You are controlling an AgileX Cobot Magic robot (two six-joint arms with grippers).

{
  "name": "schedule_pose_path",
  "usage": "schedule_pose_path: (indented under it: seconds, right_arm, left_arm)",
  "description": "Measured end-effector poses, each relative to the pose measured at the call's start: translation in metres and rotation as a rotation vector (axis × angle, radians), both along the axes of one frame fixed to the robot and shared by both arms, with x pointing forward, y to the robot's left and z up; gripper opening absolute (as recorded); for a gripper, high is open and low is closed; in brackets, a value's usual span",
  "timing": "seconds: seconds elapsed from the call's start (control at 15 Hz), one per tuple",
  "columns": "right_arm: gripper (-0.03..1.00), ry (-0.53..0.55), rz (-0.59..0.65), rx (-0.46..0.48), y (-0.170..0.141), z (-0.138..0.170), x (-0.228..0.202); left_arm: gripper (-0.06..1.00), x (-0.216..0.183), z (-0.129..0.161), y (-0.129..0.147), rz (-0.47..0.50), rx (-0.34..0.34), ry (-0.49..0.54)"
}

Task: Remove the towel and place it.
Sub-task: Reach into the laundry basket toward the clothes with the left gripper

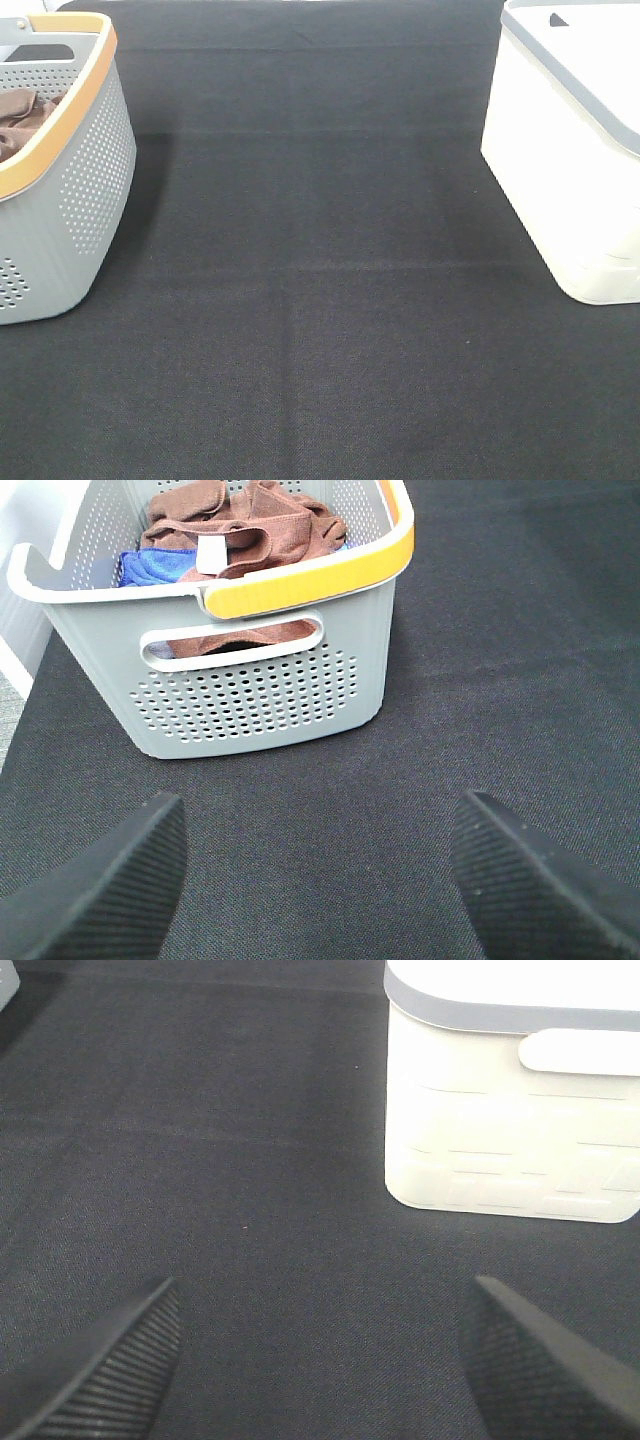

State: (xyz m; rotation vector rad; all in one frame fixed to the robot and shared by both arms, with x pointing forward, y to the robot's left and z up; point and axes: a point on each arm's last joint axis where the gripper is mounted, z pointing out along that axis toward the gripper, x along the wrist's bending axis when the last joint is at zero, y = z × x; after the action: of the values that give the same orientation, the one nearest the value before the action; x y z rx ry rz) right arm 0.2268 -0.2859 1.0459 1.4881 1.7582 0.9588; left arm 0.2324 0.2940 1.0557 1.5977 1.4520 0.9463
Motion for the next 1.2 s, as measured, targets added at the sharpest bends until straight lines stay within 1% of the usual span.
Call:
schedule_pose_path:
  seconds: [1.2]
  right_arm:
    - [0.74,0.0,0.0,0.0,0.0,0.0,0.0]
  left_arm:
    - [0.71,0.0,0.0,0.0,0.0,0.0,0.0]
